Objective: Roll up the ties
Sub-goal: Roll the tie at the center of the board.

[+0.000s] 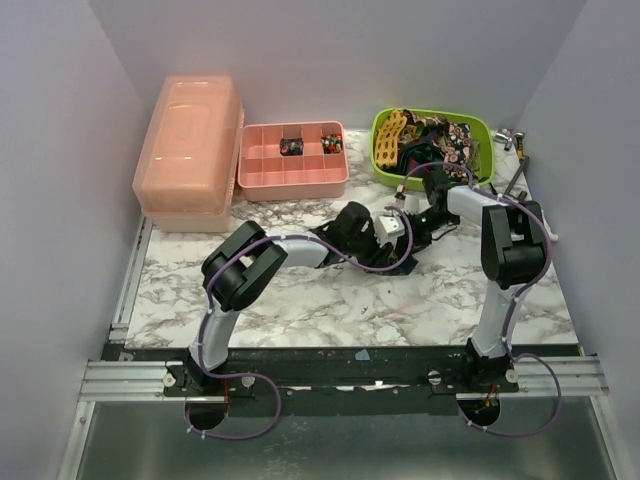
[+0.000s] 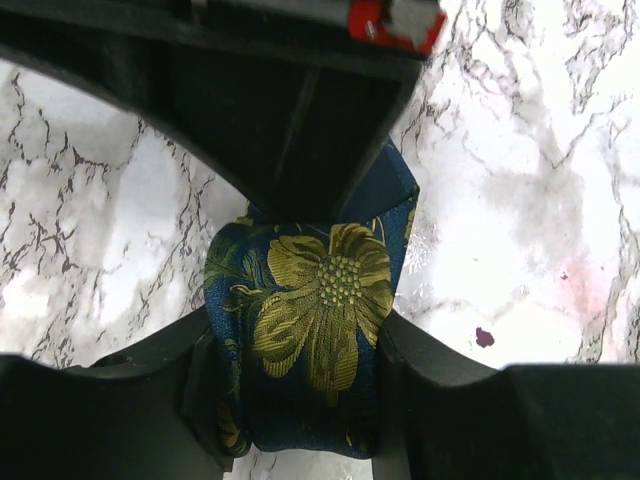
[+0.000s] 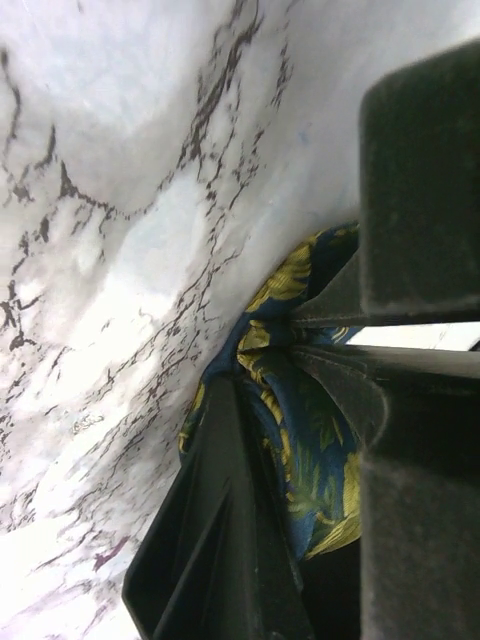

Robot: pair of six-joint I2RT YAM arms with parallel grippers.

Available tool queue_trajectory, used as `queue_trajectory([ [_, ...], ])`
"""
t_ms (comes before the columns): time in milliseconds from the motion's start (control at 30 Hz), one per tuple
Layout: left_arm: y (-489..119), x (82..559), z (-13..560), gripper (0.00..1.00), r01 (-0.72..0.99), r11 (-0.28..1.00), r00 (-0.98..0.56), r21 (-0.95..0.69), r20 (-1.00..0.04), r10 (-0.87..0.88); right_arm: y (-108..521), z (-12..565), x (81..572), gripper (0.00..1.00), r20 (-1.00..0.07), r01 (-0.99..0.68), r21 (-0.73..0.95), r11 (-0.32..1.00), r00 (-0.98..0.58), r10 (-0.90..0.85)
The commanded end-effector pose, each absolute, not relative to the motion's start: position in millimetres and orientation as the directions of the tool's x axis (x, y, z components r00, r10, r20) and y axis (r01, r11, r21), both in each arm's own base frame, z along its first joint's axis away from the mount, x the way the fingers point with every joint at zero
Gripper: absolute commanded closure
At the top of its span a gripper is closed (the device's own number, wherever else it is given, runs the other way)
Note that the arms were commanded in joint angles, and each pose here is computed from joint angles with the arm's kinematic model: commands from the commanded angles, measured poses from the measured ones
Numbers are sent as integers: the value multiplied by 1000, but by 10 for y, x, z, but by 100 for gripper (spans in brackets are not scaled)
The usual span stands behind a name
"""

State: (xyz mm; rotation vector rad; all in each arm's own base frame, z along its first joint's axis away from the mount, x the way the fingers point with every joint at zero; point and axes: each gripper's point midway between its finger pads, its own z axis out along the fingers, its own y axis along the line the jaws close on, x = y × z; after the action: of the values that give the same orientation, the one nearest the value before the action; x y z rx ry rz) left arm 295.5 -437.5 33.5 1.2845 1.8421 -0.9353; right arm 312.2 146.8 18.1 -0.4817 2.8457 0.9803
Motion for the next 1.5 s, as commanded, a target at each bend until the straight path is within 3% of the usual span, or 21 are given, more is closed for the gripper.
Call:
queue_trajectory([
  [0, -4027, 2711, -138, 93, 939, 289, -328, -186, -737, 591, 1351, 405, 3260, 83, -214, -316, 585, 747, -949, -234],
  [200, -4035, 2687, -181, 99, 919, 318, -384, -234, -718, 581, 1317, 557, 2928, 83, -159, -228, 619, 752, -974, -164],
  [467, -4113, 2737, 5, 99, 915, 306, -393, -262, -745, 539, 1186, -14, 2937, 97, -105, -216, 496, 841, -976, -189],
  [633, -4258, 2790, 517, 97, 964, 202, -246, -170, -857, 452, 967, -335, 3088, 99, -80, -204, 365, 908, -979, -187],
  [767, -4333, 2851, 802, 94, 986, 139, -146, -92, -885, 443, 934, -396, 3136, 99, -80, -196, 341, 919, -981, -179],
  [933, -4211, 2770, 484, 94, 990, 112, -139, -91, -809, 572, 901, -466, 3180, 100, -85, -207, 323, 923, -978, -190],
  [1167, -3828, 2632, -283, 94, 972, 188, -236, -142, -582, 778, 988, -314, 3258, 99, -126, -232, 367, 901, -972, -199],
  [1267, -3753, 2577, -412, 92, 963, 212, -270, -169, -542, 796, 1137, -15, 3217, 89, -163, -245, 466, 850, -968, -190],
  [1367, -3722, 2532, -471, 87, 958, 219, -284, -184, -532, 798, 1259, 331, 3203, 63, -171, -224, 544, 808, -973, -154],
  [1467, -3730, 2509, -482, 83, 954, 221, -295, -201, -532, 794, 1363, 643, 3194, 47, -193, -215, 619, 755, -974, -118],
])
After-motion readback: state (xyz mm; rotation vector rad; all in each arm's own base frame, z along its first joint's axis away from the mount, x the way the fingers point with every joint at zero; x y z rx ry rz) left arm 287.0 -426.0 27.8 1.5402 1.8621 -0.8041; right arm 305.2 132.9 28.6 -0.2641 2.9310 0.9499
